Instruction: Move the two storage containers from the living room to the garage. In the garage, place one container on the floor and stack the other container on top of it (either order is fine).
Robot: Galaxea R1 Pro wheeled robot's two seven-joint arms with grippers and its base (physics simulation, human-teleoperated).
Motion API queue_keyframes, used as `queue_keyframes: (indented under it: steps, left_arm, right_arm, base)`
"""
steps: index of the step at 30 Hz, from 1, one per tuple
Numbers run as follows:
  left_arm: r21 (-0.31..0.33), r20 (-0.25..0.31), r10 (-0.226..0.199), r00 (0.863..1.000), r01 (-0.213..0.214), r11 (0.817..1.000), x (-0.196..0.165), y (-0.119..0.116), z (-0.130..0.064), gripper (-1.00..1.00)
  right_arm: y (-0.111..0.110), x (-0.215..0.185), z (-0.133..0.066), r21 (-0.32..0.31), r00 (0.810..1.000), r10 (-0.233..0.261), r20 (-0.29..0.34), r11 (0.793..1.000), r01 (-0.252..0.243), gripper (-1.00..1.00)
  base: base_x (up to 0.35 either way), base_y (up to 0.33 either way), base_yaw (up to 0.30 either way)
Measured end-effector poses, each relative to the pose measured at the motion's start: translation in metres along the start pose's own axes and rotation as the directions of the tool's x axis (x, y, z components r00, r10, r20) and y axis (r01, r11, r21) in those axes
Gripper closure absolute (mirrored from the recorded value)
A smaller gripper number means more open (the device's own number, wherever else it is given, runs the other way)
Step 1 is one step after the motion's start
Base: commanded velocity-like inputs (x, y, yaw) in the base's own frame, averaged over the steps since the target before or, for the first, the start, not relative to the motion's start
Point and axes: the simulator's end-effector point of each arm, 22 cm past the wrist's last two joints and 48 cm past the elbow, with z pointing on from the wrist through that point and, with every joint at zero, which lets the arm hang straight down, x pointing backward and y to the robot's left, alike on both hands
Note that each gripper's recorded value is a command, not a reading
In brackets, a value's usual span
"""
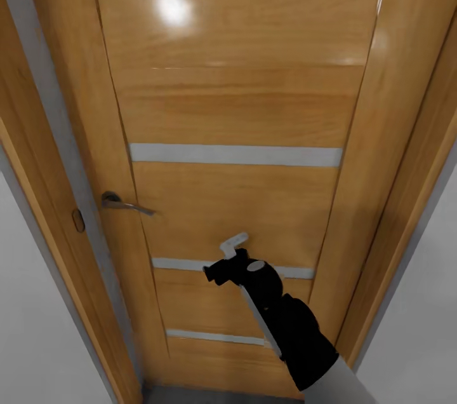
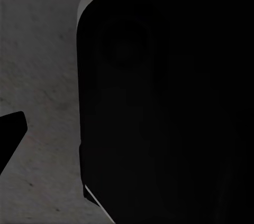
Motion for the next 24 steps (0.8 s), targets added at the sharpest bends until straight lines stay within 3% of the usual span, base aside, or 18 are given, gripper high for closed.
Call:
queue_keyframes:
  steps: [6, 12, 24]
  left_arm:
    - [0.001, 0.000, 0.000, 1.000, 0.000, 1.000, 0.000, -0.001, 0.000, -1.00]
    - [0.002, 0.000, 0.000, 1.000, 0.000, 1.000, 0.000, -0.001, 0.000, -1.00]
    - [0.003, 0.000, 0.004, 1.000, -0.004, 1.000, 0.000, -0.002, 0.000, -1.00]
  right_arm:
    - [-0.029, -0.010, 0.019, 0.053, 0.998, -0.043, -0.037, 0.998, 0.045, -1.00]
    - [-0.035, -0.018, 0.022, 0.063, 0.999, -0.028, -0.029, 0.998, 0.030, -1.00]
    - [-0.039, -0.022, 0.019, 0.093, 0.998, -0.062, -0.027, 0.994, 0.064, -1.00]
  base:
    - [0.000, 0.000, 0.000]
    - [0.000, 0.000, 0.000]
    - [0.000, 0.000, 0.000]
